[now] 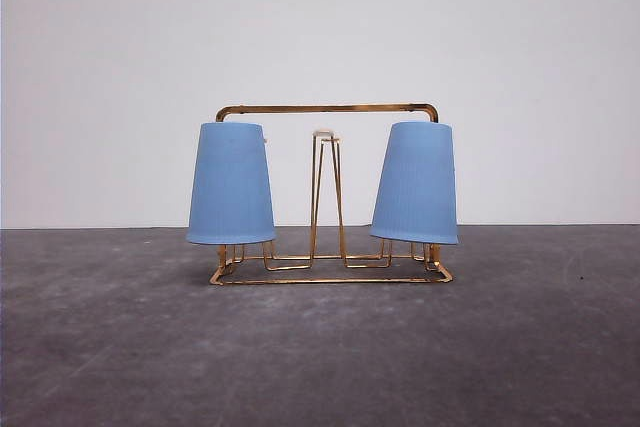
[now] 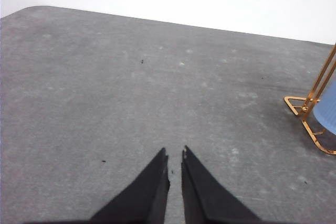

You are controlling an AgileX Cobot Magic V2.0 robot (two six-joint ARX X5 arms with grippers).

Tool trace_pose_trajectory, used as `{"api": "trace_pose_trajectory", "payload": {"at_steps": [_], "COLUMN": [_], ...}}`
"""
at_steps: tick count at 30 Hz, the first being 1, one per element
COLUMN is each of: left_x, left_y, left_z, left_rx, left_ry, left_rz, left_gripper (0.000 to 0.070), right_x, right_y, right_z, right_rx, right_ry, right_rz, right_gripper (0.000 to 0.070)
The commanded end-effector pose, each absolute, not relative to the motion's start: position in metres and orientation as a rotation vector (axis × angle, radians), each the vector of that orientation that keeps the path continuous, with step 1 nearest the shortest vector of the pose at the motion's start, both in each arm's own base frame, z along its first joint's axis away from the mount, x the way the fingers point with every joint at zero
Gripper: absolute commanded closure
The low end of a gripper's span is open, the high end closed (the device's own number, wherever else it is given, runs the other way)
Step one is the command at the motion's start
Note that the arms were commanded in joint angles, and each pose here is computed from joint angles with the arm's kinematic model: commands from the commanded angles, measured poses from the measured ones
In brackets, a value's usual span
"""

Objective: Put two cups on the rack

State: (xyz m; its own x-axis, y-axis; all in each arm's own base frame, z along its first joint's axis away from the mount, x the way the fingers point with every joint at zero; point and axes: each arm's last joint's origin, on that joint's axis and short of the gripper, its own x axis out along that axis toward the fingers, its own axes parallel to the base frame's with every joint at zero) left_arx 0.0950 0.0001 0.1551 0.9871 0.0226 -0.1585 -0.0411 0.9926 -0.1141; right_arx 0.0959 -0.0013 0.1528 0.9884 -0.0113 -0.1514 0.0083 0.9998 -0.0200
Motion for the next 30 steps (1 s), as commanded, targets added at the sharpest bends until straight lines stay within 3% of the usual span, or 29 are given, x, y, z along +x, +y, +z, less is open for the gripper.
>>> {"api": "trace_pose_trajectory", "payload": {"at_steps": [1, 30], "left_x": [0.0956, 0.0956], "left_y": [0.0003, 0.0003], "left_z": [0.1495, 0.1495], "left_rx": [-0.118, -0.118], "left_ry": [0.176, 0.176], "left_rz": [0.038, 0.038], "left_gripper": [0.0674, 0.0674], "right_x": [0.0962, 0.0962], "right_y": [-0.0015, -0.0015], "right_z": [0.1528, 0.1528], "right_rx": [-0.007, -0.007], "right_ry": [0.142, 0.142], "right_rz": [-0.014, -0.014], "right_gripper": [0.0687, 0.0687]}}
